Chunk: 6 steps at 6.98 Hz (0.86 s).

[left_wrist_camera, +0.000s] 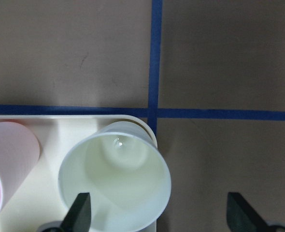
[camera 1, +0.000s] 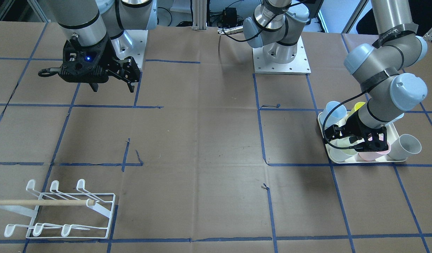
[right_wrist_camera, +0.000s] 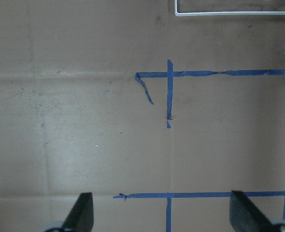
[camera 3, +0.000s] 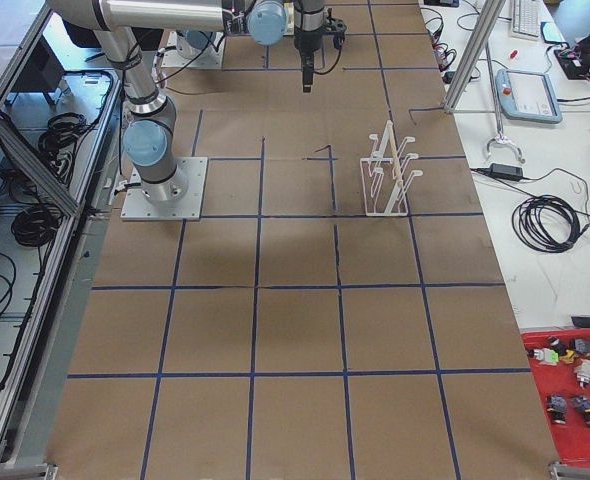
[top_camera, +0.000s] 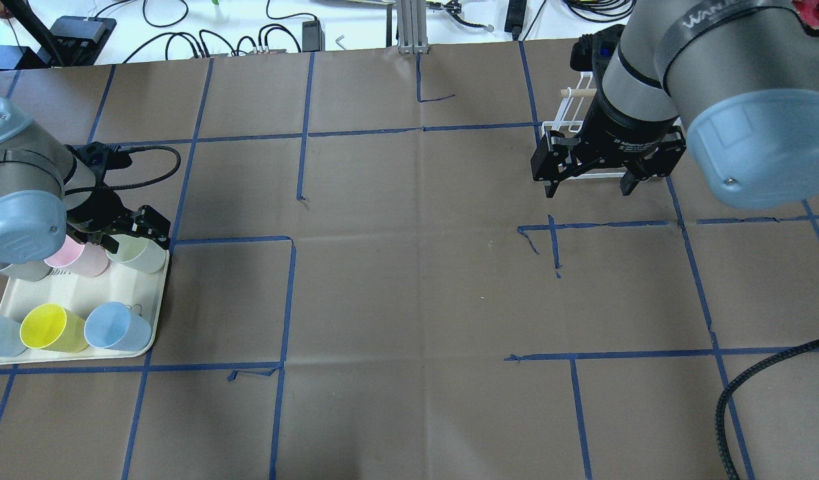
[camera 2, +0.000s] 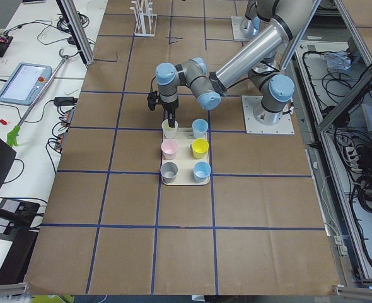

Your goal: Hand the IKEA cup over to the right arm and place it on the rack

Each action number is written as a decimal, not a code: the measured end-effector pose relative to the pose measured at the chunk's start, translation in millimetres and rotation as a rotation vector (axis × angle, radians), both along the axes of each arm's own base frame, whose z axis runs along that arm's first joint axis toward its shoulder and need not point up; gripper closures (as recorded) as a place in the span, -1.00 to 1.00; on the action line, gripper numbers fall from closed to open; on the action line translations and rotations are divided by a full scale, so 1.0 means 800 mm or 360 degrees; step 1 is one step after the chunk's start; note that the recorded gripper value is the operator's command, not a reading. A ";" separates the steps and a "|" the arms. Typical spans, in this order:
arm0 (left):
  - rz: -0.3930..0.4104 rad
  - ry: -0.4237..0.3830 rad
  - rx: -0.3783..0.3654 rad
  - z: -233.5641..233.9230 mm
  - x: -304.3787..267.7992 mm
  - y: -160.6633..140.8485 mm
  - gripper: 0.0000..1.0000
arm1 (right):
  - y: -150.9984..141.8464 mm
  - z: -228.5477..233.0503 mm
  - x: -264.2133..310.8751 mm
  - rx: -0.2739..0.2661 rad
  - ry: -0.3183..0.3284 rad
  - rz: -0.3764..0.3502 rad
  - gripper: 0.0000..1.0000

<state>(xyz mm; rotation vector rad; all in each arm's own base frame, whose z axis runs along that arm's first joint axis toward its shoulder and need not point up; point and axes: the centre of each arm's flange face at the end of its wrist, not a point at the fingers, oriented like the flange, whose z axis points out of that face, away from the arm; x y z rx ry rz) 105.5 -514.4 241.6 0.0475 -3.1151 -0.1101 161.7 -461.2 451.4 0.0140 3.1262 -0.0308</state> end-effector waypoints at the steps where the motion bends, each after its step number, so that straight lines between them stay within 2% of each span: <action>1: -0.0005 0.0003 0.0013 -0.005 0.001 -0.001 -0.99 | -0.003 -0.002 0.002 -0.0045 -0.0030 0.0000 -1.00; 2: -0.0008 0.0003 0.0021 -0.009 0.001 -0.001 -0.80 | -0.004 -0.007 0.006 -0.0106 -0.0075 -0.0016 -1.00; 3: -0.0010 0.0003 0.0023 -0.010 0.001 -0.002 -0.25 | -0.005 -0.015 0.010 -0.0178 -0.0141 -0.0082 -1.00; 5: -0.0014 0.0002 0.0026 -0.010 0.002 -0.002 0.76 | -0.007 -0.029 0.022 -0.0317 -0.0342 -0.0288 -1.00; 6: -0.0016 -0.0001 0.0026 -0.010 0.002 -0.002 1.00 | -0.008 -0.032 0.028 -0.0398 -0.0460 -0.0411 -1.00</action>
